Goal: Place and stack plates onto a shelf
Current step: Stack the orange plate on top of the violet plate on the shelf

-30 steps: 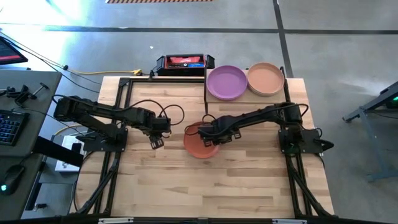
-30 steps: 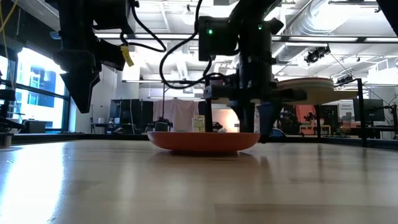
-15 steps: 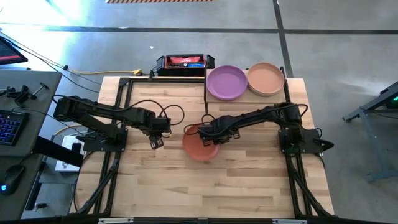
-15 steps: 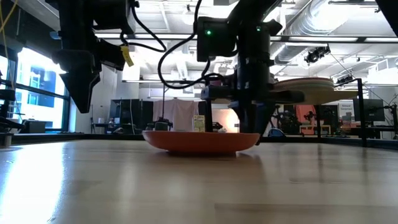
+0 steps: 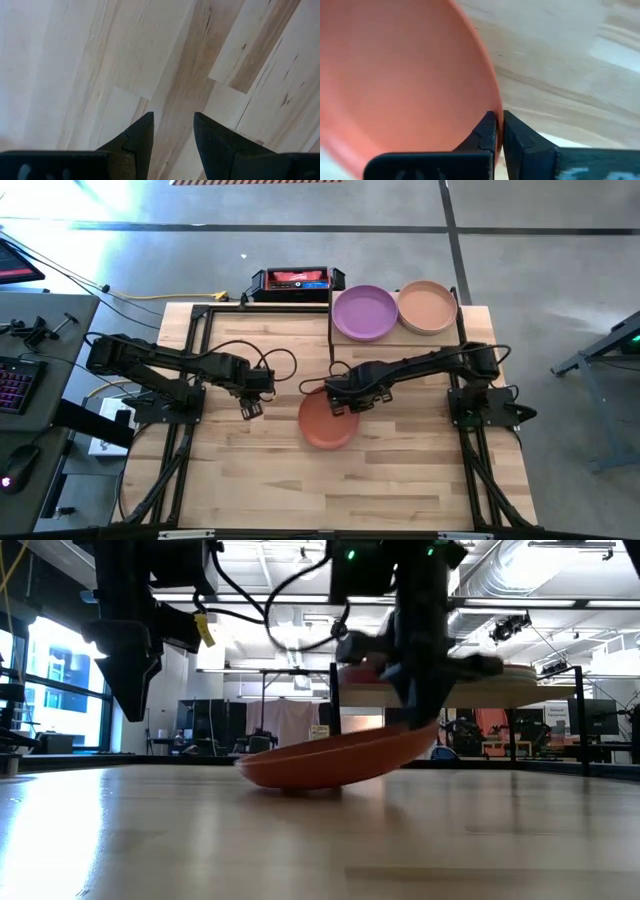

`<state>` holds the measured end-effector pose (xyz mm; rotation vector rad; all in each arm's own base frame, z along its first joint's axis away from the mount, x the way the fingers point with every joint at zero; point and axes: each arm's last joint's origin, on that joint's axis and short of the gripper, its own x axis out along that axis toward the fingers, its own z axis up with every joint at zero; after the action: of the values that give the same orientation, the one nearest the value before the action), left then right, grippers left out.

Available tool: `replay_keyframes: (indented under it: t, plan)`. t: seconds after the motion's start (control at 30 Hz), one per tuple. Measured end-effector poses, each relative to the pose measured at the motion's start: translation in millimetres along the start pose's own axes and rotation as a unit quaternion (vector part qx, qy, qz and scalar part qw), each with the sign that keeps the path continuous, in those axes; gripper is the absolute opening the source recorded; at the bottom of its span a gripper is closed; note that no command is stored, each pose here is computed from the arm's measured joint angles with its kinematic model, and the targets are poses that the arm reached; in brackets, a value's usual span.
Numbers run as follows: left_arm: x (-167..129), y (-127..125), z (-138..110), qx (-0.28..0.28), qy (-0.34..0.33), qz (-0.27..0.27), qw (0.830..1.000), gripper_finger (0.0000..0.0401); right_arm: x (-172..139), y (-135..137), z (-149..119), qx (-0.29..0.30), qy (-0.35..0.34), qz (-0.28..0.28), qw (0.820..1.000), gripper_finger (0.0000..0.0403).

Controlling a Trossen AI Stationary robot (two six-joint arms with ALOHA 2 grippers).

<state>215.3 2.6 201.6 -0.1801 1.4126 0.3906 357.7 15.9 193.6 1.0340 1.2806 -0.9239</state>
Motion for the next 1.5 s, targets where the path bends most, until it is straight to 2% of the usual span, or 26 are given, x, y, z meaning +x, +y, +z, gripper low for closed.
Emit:
replay_keyframes:
  t: [0.33,0.6,0.83,1.17,1.5]
  plan:
    - [0,0,0,0.009,-0.004,0.006,1.0,0.0129,-54,-16,-6,-0.012,-0.034,0.058,0.998,0.0001]
    - [0,2,1,0.024,-0.014,0.032,0.999,0.0129,-88,-31,-10,-0.025,-0.052,0.103,0.993,0.0]
    - [1,8,6,0.045,-0.033,0.058,0.997,0.0129,-125,-53,-8,-0.021,-0.098,0.15,0.984,0.0]
    - [2,25,25,0.06,-0.092,0.077,0.991,0.0129,-173,-100,18,0.024,-0.202,0.193,0.96,0.0]
    - [3,45,38,0.059,-0.129,0.089,0.986,0.0129,-193,-148,63,0.058,-0.26,0.181,0.947,0.0]
